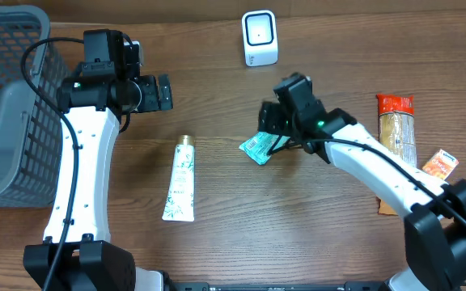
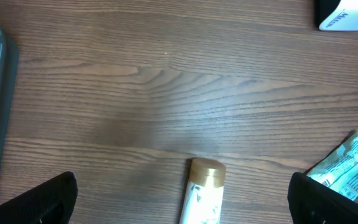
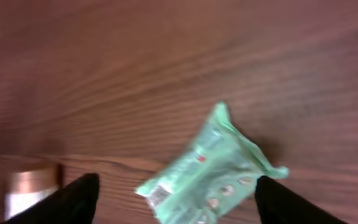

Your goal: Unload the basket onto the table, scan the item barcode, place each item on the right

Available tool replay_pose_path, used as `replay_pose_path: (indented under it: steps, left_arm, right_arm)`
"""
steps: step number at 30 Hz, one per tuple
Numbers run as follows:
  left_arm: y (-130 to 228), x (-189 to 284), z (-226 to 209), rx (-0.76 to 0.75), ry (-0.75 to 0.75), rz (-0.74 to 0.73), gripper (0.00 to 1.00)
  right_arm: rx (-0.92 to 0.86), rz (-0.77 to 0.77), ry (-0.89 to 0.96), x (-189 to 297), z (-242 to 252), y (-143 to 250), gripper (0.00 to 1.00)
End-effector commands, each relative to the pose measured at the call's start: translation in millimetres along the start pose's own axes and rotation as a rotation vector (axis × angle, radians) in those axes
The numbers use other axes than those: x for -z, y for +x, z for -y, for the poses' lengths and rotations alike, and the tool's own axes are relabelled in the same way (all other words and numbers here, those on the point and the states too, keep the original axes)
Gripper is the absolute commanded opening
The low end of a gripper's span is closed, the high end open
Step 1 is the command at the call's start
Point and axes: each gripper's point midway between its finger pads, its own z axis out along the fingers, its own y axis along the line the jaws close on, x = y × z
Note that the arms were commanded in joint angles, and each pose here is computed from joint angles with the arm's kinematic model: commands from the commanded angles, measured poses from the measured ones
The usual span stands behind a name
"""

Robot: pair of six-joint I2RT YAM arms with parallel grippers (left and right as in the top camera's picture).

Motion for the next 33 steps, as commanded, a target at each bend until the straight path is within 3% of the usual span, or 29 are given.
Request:
replay_pose_path:
  steps: [1, 9, 18, 33]
  left_arm:
    - [-4.7, 4.5, 4.9, 0.002, 0.003, 0.02, 1.0]
    - [-4.8, 4.5, 4.9, 0.002, 0.003, 0.02, 1.0]
    - [-4.8, 4.5, 4.9, 0.002, 0.003, 0.02, 1.0]
    - [-4.7, 4.5, 4.9, 0.002, 0.003, 0.02, 1.0]
  right_arm:
    - [-0.005, -0.024, -0.023, 5.1, -5.3, 2.6, 0.98]
    - [-0.161, -0.099, 0.075, -30.2, 7.5, 37.0, 1.0]
    - [-0.292, -0.108, 0.187, -55.1, 33.1, 51.2, 0.74]
    - [-0.391, -0.174, 0.232, -74.7, 57.3, 63.6, 0.64]
